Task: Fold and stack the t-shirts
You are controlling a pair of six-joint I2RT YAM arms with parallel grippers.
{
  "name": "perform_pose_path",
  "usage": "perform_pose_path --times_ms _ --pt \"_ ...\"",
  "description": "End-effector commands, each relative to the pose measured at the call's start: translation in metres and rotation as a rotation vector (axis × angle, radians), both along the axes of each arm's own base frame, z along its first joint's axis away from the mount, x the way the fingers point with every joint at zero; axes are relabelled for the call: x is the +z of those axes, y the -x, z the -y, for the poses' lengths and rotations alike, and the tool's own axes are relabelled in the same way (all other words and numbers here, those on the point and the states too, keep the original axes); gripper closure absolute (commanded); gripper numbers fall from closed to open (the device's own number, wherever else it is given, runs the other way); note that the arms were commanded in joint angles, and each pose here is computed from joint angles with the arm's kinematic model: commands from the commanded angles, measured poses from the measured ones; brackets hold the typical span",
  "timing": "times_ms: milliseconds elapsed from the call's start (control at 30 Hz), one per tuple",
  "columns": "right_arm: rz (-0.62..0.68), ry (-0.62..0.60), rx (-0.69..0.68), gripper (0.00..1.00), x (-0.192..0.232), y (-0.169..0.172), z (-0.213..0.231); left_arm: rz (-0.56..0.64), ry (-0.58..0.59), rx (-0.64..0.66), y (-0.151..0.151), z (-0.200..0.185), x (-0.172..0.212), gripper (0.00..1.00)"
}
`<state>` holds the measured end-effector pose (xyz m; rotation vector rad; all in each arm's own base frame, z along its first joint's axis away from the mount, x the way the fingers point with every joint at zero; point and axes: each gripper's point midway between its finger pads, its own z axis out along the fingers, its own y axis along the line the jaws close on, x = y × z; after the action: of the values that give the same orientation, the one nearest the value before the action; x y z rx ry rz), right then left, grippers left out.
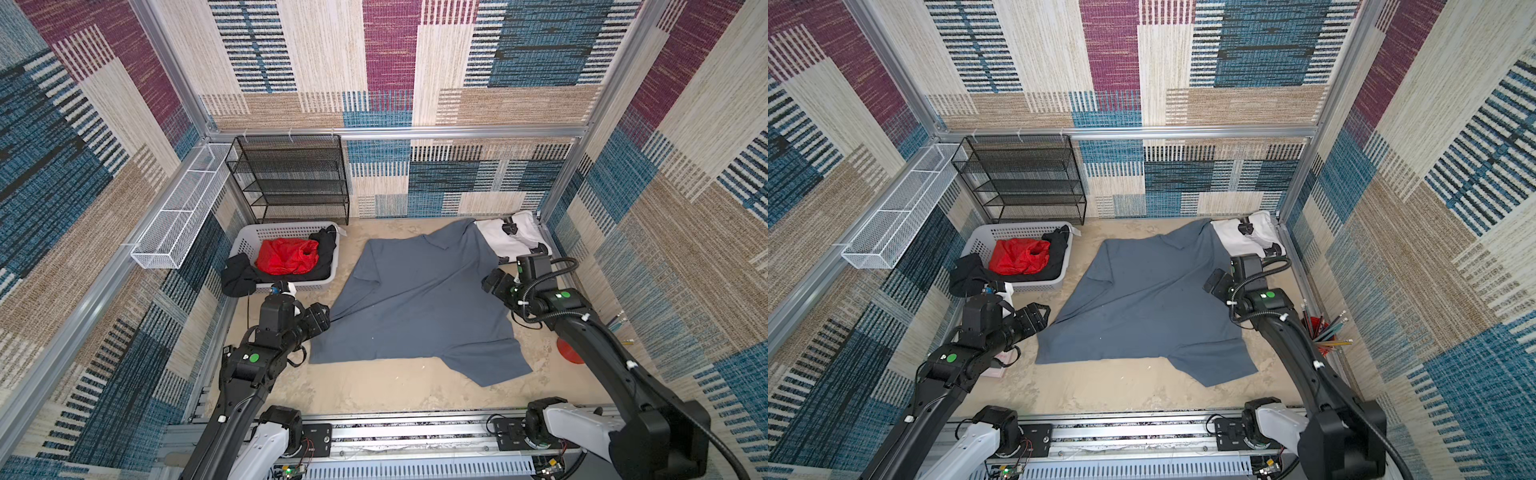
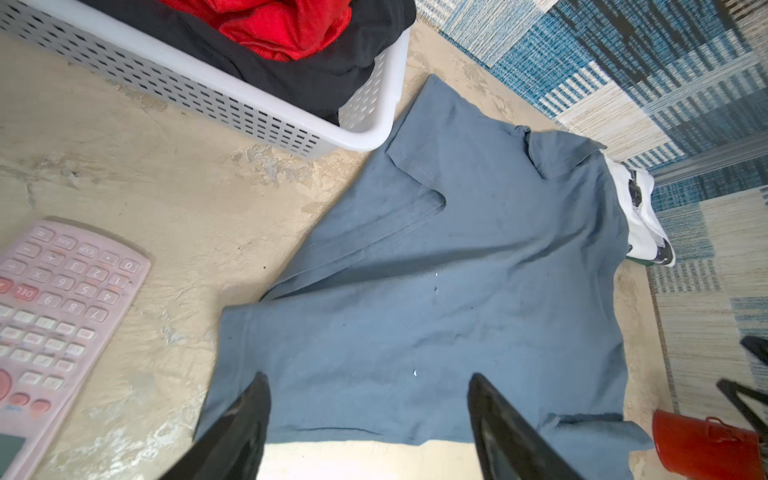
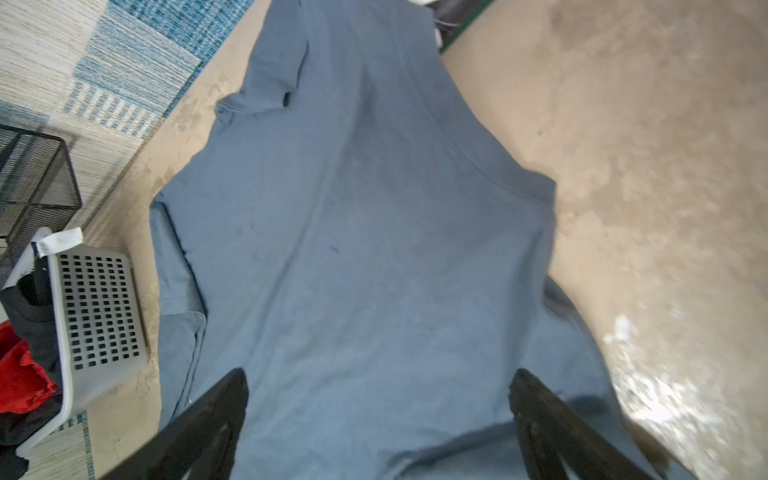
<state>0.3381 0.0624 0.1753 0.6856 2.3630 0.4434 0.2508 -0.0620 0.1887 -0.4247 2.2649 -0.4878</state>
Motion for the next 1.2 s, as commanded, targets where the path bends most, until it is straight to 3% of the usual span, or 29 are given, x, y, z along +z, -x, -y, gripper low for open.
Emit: perform_pose_path --times_ms 0,100,233,467,567,867,1167 --pt "0.156 0.060 -0.003 0.01 0.026 -0.054 0.001 0.011 -0.002 -0.002 0.000 0.000 -0.006 0.24" --pt "0.213 0.054 0.024 0.01 0.029 -0.092 -0.009 0.015 0.004 0.003 -0.005 0.001 -0.008 0.24" --pt "0.266 0.007 0.092 0.08 0.009 -0.147 -0.032 -0.012 0.033 -0.047 -0.017 0.014 -0.012 0.24" --pt "0.149 -0.071 0.242 0.27 -0.058 -0.235 -0.077 0.013 0.038 -0.104 -0.038 0.028 -0.002 0.24" --pt "0.116 -0.108 0.249 0.28 -0.081 -0.254 -0.087 0.021 0.046 -0.114 -0.046 0.032 0.001 0.24" --pt "-0.008 -0.102 0.188 0.30 -0.120 -0.261 -0.091 0.012 0.065 -0.119 -0.068 0.041 -0.003 0.24" --pt "-0.059 -0.021 0.119 0.30 -0.120 -0.248 -0.085 -0.028 0.045 -0.134 -0.076 0.043 -0.015 0.24"
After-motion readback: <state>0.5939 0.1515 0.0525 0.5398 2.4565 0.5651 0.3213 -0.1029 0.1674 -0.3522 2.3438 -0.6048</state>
